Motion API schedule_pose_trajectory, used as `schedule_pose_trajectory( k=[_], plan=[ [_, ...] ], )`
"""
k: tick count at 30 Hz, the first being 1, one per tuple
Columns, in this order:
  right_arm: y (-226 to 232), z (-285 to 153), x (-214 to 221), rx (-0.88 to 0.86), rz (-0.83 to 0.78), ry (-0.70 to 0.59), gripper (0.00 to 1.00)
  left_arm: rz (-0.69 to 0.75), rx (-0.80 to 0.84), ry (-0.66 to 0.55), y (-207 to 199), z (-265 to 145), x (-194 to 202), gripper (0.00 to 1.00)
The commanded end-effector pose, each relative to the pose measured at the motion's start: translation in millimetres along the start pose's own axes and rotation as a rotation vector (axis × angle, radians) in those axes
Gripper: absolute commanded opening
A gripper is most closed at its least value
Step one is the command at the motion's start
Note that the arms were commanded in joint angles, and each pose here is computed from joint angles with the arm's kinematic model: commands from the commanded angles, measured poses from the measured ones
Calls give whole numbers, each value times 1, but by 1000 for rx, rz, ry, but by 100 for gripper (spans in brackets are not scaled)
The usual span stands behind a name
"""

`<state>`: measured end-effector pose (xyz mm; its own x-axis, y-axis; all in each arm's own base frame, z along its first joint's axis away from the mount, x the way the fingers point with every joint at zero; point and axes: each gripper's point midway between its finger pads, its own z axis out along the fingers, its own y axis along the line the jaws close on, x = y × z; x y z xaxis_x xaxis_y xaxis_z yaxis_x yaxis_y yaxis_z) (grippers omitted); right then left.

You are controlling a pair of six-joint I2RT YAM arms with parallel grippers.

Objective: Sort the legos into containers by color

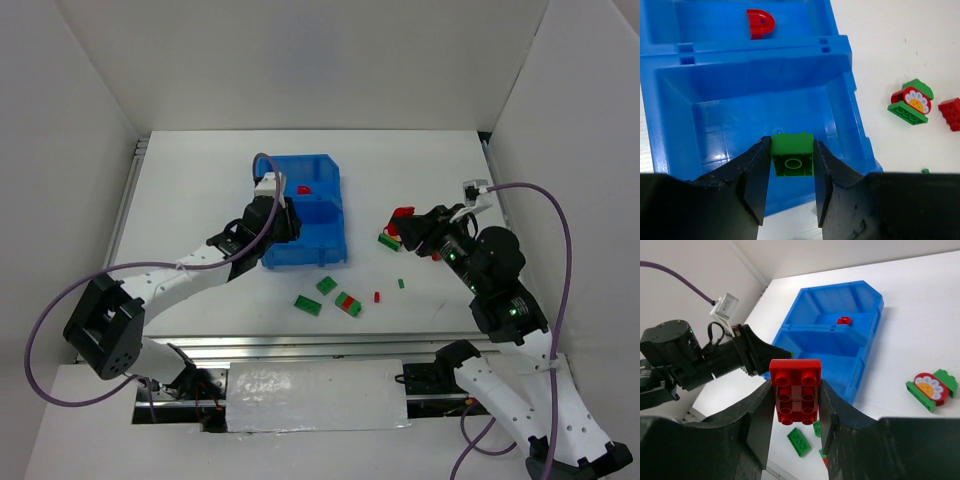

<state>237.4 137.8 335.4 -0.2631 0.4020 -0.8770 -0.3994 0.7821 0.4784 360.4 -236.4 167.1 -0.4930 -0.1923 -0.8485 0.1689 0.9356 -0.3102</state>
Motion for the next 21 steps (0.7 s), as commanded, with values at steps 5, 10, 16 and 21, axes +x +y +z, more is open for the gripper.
schedule_pose_trajectory(
  k=[5, 10, 16, 21],
  plan=[
    [2, -3, -11, 13, -31, -1, 0, -114, -42, -52, 4, 6, -38, 82],
    [-1, 17, 0, 4, -26, 41, 0, -130, -22, -113, 3, -23, -68, 100],
    [-9, 89, -22, -7, -5, 86, 0, -185, -220, -90, 60, -67, -112, 99],
    [-10, 150, -69, -170, -42, 107, 0, -234, -329, -37, 128, -76, -144, 99]
  ],
)
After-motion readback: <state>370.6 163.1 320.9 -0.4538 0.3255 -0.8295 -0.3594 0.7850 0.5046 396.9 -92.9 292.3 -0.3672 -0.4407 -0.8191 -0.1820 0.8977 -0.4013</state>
